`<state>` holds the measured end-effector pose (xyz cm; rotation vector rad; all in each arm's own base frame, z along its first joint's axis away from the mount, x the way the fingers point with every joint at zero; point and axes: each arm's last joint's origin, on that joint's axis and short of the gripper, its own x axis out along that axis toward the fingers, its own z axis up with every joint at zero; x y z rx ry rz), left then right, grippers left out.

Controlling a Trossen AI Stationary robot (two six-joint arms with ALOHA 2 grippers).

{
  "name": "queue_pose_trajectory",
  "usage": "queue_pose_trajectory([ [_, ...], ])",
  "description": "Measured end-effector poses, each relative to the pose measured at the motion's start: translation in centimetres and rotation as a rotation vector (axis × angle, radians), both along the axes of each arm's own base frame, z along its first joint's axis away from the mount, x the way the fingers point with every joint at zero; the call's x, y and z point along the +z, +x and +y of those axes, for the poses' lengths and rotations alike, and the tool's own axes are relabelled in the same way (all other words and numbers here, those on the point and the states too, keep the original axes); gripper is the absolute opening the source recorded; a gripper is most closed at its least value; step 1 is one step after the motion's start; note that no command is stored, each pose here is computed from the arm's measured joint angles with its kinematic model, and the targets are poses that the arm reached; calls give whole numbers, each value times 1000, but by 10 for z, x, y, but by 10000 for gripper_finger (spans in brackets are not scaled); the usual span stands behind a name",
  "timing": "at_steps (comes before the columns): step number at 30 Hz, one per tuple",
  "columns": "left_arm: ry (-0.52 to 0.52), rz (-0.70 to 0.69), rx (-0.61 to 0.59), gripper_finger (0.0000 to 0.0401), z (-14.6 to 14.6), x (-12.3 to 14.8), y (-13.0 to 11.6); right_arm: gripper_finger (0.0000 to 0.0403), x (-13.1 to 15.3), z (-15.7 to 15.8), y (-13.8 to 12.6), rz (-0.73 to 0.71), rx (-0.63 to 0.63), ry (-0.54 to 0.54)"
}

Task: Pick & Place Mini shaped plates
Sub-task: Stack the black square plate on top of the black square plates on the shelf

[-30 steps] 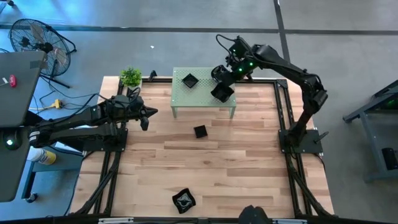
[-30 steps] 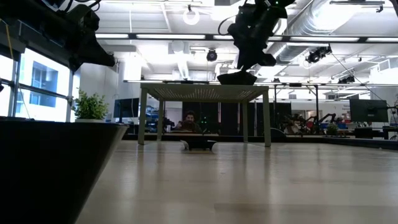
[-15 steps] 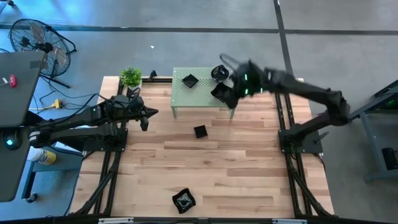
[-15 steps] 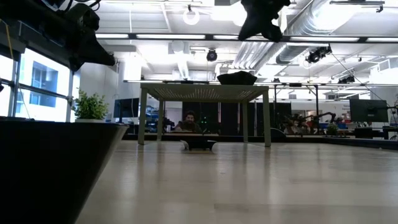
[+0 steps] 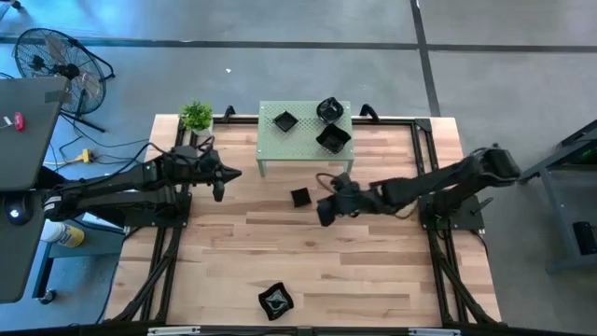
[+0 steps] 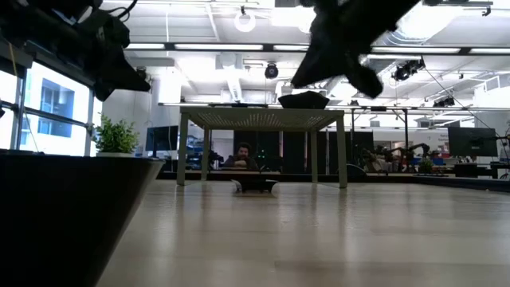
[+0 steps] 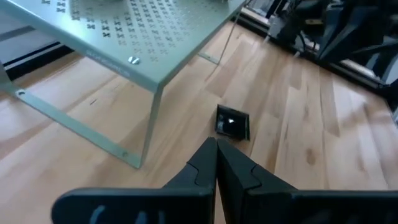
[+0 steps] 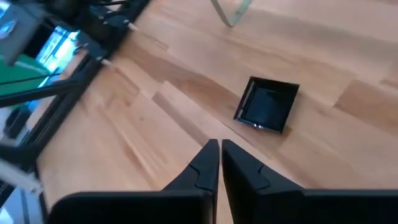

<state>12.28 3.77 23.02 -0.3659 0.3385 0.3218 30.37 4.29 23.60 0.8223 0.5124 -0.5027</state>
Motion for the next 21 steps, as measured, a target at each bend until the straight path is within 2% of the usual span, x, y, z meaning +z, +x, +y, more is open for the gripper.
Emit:
queue_pose_trajectory([
  [6, 15, 7, -10, 1, 0, 0, 0, 58, -46, -8, 30, 31, -72, 64],
  [13, -2, 1, -39, 1, -1, 0, 0, 125, -81, -36, 46, 74, -151, 65],
  [17, 2, 3, -44, 1, -1, 0, 0, 132, -98, -46, 50, 110, -169, 73],
  [21, -6, 1, -65, 1, -2, -1, 0, 118, -114, -49, 53, 142, -162, 91],
])
